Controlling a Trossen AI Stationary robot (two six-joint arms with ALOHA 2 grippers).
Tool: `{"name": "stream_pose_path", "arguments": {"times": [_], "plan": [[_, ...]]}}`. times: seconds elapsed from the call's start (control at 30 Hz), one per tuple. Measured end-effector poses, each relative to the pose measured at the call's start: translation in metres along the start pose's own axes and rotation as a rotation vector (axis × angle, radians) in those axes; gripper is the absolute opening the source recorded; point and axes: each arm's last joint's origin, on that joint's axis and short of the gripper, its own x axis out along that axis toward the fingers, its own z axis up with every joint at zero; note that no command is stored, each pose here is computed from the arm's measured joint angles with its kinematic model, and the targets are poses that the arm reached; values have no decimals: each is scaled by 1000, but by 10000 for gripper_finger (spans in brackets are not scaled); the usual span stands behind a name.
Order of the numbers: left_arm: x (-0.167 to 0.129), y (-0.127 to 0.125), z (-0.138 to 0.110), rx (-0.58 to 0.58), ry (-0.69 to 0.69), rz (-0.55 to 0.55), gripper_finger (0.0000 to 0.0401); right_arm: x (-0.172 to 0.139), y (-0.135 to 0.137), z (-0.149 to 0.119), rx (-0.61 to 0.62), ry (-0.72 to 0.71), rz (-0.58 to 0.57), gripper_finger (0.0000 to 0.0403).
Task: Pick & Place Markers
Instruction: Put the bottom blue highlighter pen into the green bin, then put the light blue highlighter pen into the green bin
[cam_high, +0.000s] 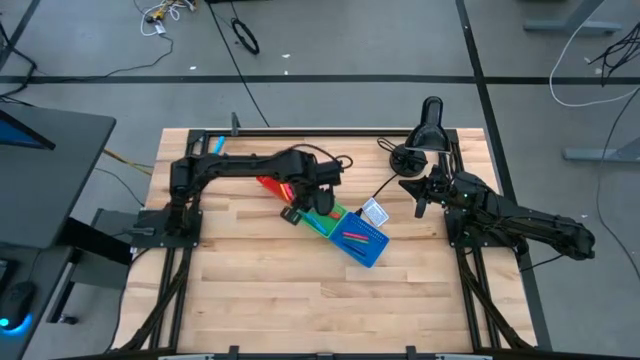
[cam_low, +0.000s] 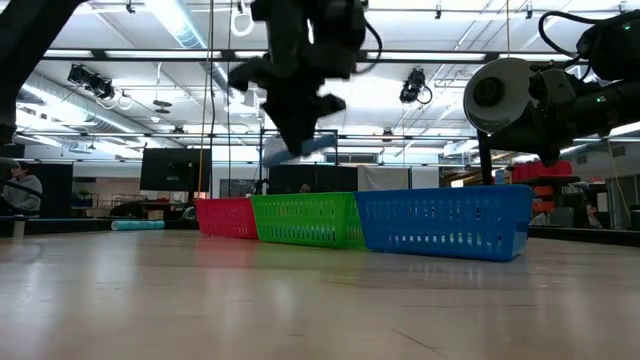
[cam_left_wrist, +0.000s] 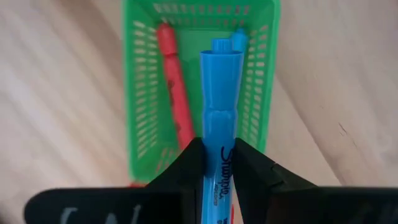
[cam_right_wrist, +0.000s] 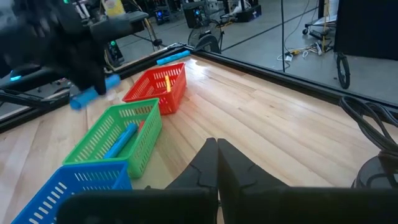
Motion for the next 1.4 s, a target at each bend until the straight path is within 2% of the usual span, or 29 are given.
{"name": "stream_pose_path", "arguments": {"times": [0.33,0.53,0.9,1.0,1.23,1.4], "plan": [[43,-6,0,37,-72,21,64,0,0,0,0,1,0,0],[68,-5,4,82,-43,2,64,0,0,0,0,0,0,0],[86,-3,4,99,-9,14,65,0,0,0,0,0,0,0],[86,-4,4,92,0,4,94,0,0,0,0,0,0,0],[85,-4,4,54,1,5,194,0,0,0,0,0,0,0],[80,-1,8,25,3,44,246,0,0,0,0,0,0,0]]}}
